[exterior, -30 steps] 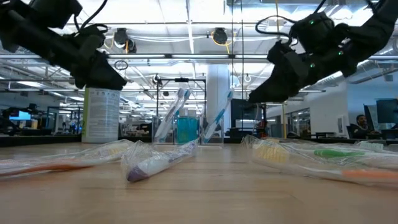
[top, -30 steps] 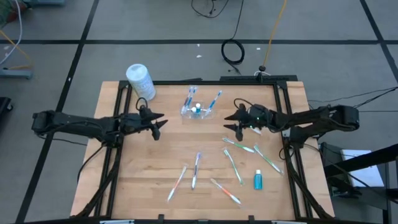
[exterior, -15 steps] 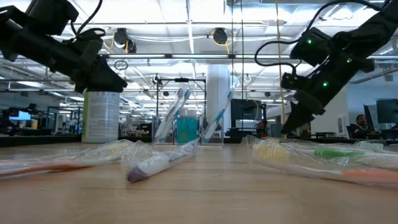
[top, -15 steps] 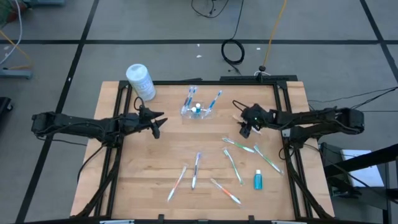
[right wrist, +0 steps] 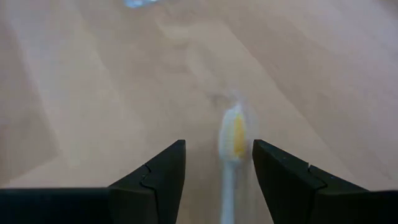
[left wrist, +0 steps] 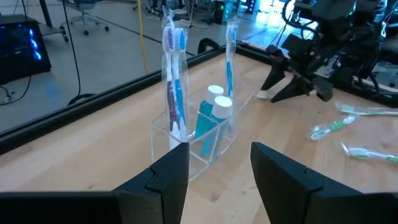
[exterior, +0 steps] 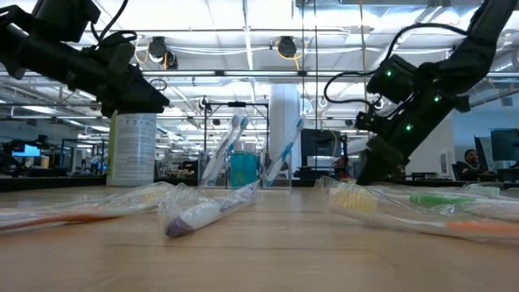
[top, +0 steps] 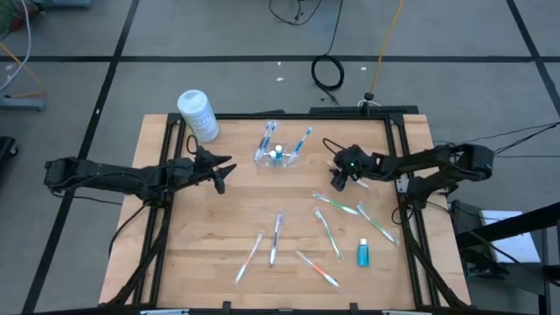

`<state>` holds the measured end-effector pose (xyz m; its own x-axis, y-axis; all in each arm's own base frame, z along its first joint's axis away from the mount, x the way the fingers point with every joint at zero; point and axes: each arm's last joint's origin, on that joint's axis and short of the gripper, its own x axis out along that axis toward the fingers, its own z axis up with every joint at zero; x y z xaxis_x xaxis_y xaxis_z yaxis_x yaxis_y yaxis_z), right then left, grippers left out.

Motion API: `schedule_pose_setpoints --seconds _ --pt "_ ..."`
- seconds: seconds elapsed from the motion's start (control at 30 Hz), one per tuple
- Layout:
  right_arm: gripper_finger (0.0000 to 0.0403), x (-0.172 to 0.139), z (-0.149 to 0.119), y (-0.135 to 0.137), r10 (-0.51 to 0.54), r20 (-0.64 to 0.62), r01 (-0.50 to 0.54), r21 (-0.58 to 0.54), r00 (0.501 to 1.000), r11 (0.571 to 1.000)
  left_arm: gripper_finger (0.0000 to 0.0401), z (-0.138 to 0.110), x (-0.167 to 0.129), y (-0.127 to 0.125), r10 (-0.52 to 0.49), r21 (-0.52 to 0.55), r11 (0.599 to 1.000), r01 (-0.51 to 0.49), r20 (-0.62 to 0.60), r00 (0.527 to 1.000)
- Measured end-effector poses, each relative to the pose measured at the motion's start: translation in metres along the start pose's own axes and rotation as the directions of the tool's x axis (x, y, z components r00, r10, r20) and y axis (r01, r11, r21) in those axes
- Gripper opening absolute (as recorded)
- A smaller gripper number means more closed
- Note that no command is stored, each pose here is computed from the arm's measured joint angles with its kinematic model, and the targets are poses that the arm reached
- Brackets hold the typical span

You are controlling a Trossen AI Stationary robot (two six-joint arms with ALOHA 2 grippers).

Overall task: Pick & Place toothbrushing station
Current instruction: Put the top orange toothbrush into the transparent organizer

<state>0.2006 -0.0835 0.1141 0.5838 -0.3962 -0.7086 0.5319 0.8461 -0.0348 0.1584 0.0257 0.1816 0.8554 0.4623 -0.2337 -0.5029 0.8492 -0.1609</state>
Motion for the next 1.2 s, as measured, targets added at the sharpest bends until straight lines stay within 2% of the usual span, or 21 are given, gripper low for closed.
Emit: schedule_pose_setpoints --seconds 0.23,0.6,0.77,0.87,0.93,1.03,1.1,1.2 --pt "0.0169 0.010 -0.002 0.000 -0.007 0.008 0.007 0.002 1.000 1.000 0.0180 0.000 0.000 0.000 0.001 0.009 1.000 -0.001 0.001 1.000" --pt "0.0067 0.012 0.001 -0.001 -0.006 0.039 0.006 0.010 0.999 1.000 0.0179 0.000 0.000 0.000 0.001 0.009 1.000 -0.001 0.000 1.000" --pt "0.0031 0.012 0.009 -0.002 -0.006 0.124 -0.002 0.063 0.992 0.998 0.0179 0.001 0.000 0.000 -0.001 0.005 1.000 0.001 0.008 1.000" --pt "0.0025 0.010 0.021 0.000 0.030 0.243 -0.056 0.103 0.969 0.993 0.0179 0.002 0.000 0.000 -0.003 0.001 1.000 0.003 0.017 1.000" --pt "0.0025 0.006 0.031 0.004 0.096 0.351 -0.144 0.112 0.931 0.983 0.0180 0.003 0.000 -0.001 -0.007 -0.005 1.000 0.007 0.033 0.999" --pt "0.0025 -0.004 0.049 0.011 0.200 0.530 -0.282 0.078 0.824 0.956 0.0180 0.005 0.000 -0.001 -0.011 -0.012 1.000 0.012 0.049 0.999" --pt "0.0023 -0.014 0.059 0.016 0.240 0.641 -0.337 0.032 0.729 0.941 0.0179 0.006 0.000 -0.001 -0.012 -0.014 1.000 0.013 0.055 0.998" --pt "0.0023 -0.032 0.075 0.024 0.257 0.795 -0.378 -0.038 0.550 0.925 0.0179 0.006 0.000 -0.001 -0.012 -0.005 1.000 0.013 0.055 0.998"
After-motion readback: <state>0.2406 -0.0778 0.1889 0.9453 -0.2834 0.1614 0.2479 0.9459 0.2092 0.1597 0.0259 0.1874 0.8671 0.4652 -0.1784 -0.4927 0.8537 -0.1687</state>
